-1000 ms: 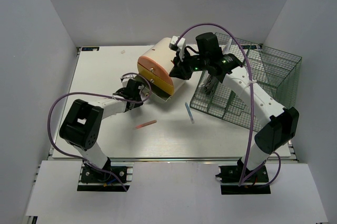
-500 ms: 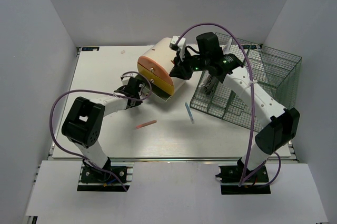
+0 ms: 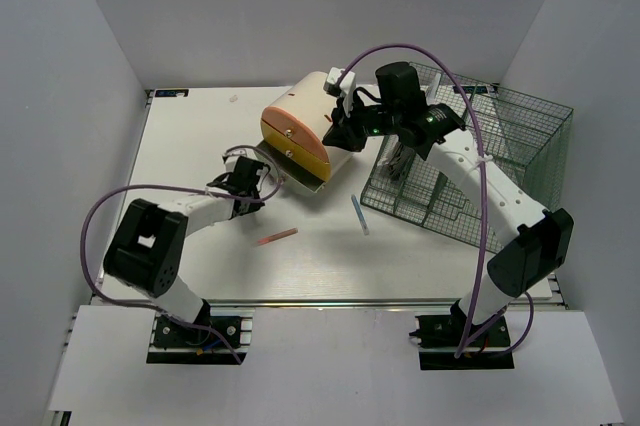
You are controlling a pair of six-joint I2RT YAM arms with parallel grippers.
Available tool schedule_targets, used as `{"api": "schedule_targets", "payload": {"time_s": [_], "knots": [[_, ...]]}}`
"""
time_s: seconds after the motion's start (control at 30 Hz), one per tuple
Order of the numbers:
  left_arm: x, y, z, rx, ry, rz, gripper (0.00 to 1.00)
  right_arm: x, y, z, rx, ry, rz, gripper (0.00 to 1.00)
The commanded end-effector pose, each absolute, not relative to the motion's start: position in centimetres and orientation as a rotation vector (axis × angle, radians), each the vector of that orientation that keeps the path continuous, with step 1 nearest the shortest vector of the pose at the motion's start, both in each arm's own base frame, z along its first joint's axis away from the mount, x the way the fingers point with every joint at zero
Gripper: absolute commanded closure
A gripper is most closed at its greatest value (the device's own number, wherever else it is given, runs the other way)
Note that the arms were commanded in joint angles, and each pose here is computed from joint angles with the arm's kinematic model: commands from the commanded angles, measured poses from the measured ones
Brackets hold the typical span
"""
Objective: Organize the desk
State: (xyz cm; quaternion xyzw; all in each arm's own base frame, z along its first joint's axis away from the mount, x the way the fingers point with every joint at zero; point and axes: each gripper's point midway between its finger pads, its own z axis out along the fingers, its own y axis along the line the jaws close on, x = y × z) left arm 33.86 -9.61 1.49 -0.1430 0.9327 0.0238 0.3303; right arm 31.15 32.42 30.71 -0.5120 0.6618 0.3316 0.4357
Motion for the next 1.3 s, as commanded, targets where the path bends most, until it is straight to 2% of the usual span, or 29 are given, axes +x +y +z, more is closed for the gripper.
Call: {"api": "schedule_targets", "payload": {"time_s": [0.0, 0.13, 0.4, 0.8, 1.27], "knots": [[30.4, -10.0, 1.8, -0.299, 2.531, -0.038, 1.00, 30.7, 32.2, 32.6, -1.253, 1.592, 0.830, 0.83], [29.6, -12.4, 3.3, -0.194, 2.551, -0.227, 1.00, 30.6, 32.1, 33.0, -1.244, 1.582, 0.835, 0.83], [27.8, -14.3, 4.1, -0.048, 2.599, -0.387, 1.00, 30.4, 31.8, 32.9, -1.231, 1.579, 0.840, 0.83], [28.1, -15.2, 4.2, 0.061, 2.603, -0.436, 1.00, 30.0, 31.3, 33.2, -1.217, 1.567, 0.834, 0.83], [31.8, -17.8, 3.0, 0.032, 2.622, -0.531, 1.00, 29.7, 30.9, 33.4, -1.209, 1.559, 0.827, 0.83]]}}
